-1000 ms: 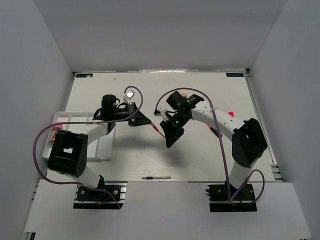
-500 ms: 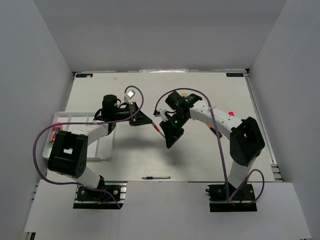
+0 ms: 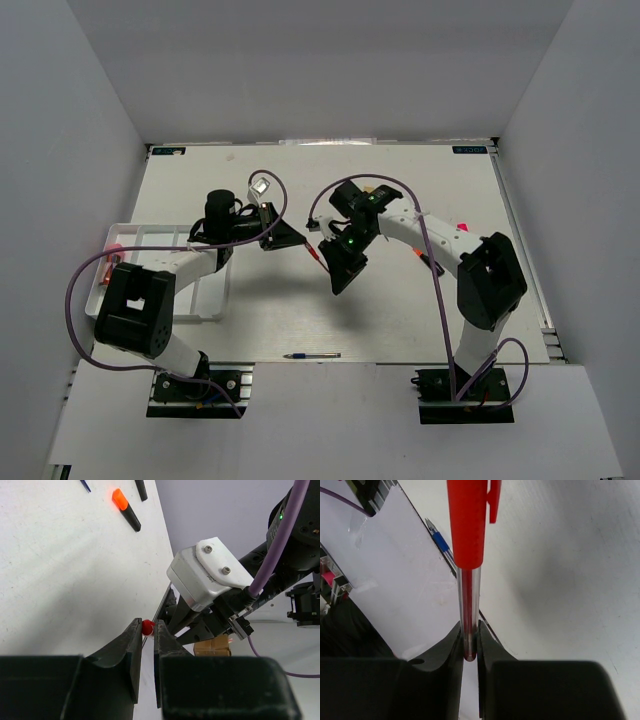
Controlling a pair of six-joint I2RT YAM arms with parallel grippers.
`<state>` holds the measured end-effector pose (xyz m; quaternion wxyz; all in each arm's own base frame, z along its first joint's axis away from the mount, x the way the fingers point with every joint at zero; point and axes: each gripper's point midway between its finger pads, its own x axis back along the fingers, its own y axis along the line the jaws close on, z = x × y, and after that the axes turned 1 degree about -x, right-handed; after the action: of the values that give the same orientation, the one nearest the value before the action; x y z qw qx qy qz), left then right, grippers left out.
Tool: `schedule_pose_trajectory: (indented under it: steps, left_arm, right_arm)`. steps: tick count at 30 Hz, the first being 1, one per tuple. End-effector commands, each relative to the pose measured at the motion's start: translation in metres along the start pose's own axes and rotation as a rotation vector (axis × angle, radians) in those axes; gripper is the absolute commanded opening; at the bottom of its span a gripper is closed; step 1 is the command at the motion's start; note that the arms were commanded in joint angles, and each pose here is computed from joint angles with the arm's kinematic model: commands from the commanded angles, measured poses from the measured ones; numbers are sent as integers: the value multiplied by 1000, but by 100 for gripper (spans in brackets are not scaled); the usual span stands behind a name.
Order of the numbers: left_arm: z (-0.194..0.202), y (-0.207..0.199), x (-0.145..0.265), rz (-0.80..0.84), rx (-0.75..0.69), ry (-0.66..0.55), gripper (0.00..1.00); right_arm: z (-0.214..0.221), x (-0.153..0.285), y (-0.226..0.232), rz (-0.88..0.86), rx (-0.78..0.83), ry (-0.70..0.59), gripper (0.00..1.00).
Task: Sort the stationery into containers
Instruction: Close the pen cap on the pen.
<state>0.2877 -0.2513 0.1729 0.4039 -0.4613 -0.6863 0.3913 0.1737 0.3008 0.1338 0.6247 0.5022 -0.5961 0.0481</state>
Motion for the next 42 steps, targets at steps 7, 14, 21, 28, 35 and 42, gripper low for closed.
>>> schedule_pose_trajectory:
  steps: [7,14,21,28,35,42]
  left_arm:
    - [91,-42,-1,167,68,350,0]
    - [83,-39,-2,152,63,333,0]
    - [68,-38,0,134,38,293,0]
    - [35,-31,7,104,45,215,0]
    - [7,-28,15,95,29,150,0]
    - [-23,-35,18,100,-19,98,0]
  right_arm:
    - [-133,47,21,-18,308,-467,0]
    - [-122,44,16,-15,302,-456,0]
    - [-102,47,10,14,293,-450,0]
    - [-80,46,7,20,283,-437,7]
    - [-67,47,7,24,290,-438,14]
    - [-52,48,10,26,306,-428,52]
